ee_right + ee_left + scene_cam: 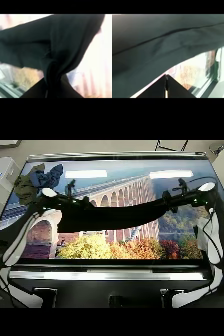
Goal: Fold the clothes and pants, and hang the long-sleeved shirts on hangers.
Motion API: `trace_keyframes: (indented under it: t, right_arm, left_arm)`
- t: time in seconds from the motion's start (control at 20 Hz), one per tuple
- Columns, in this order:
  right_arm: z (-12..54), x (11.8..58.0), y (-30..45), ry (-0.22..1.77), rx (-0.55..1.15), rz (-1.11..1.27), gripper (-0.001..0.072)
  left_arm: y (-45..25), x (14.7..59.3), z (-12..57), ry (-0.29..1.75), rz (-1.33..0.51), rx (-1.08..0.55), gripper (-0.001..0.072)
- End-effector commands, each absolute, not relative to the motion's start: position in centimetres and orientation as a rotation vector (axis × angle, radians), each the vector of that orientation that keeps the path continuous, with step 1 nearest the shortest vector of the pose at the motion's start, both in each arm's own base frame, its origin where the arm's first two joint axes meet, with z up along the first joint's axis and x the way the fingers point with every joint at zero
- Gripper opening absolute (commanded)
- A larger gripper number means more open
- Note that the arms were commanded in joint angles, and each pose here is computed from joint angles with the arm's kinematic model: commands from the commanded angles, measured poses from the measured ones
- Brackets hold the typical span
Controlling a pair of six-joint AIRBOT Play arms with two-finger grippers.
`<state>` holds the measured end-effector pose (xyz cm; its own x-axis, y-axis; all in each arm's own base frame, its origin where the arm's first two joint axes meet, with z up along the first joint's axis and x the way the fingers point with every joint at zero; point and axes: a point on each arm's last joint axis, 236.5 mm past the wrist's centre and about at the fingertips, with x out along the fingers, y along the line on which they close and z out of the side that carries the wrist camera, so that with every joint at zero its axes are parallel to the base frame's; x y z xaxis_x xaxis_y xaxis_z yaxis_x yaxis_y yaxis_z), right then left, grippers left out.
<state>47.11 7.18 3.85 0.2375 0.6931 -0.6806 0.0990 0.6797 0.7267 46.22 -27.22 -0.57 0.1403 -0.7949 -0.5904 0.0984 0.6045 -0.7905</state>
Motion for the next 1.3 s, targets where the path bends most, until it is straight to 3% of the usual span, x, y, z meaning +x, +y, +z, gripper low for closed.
trace_keyframes:
  t: [0.0, 0.15, 0.5, 0.6, 0.75, 0.9, 1.1, 1.25]
  right_arm:
    - [12.2, 44.5, 10.0, 1.164, 0.635, 0.571, 0.0043]
    - [17.2, 42.0, 12.5, 1.09, 0.578, 0.618, 0.0044]
    - [22.7, 37.9, 15.4, 1.039, 0.576, 0.646, 0.0045]
    - [22.4, 38.7, 14.9, 1.026, 0.581, 0.607, 0.0045]
    - [22.0, 40.1, 15.2, 1.013, 0.629, 0.606, 0.0045]
    - [20.9, 41.9, 16.9, 1.023, 0.693, 0.652, 0.0045]
    - [16.4, 44.2, 24.7, 1.091, 0.762, 0.77, 0.0045]
    - [10.3, 45.2, 32.0, 1.178, 0.837, 0.79, 0.0045]
  left_arm:
    - [-33.8, 45.4, -3.7, 1.292, -0.667, -0.717, 0.003]
    - [-38.0, 44.0, -6.4, 1.334, -0.613, -0.771, 0.003]
    - [-50.3, 39.9, -8.2, 1.373, -0.511, -1.221, 0.0022]
    - [-52.9, 38.8, -7.5, 1.348, -0.553, -1.22, 0.0022]
    - [-52.3, 39.9, -6.2, 1.246, -0.682, -1.055, 0.0014]
    - [-45.1, 43.5, -5.3, 1.215, -0.684, -0.79, 0.0013]
    - [-25.7, 49.8, -0.9, 1.151, -0.432, -0.446, 0.0014]
    - [-13.2, 50.7, 7.0, 1.033, -0.267, -0.372, 0.0016]
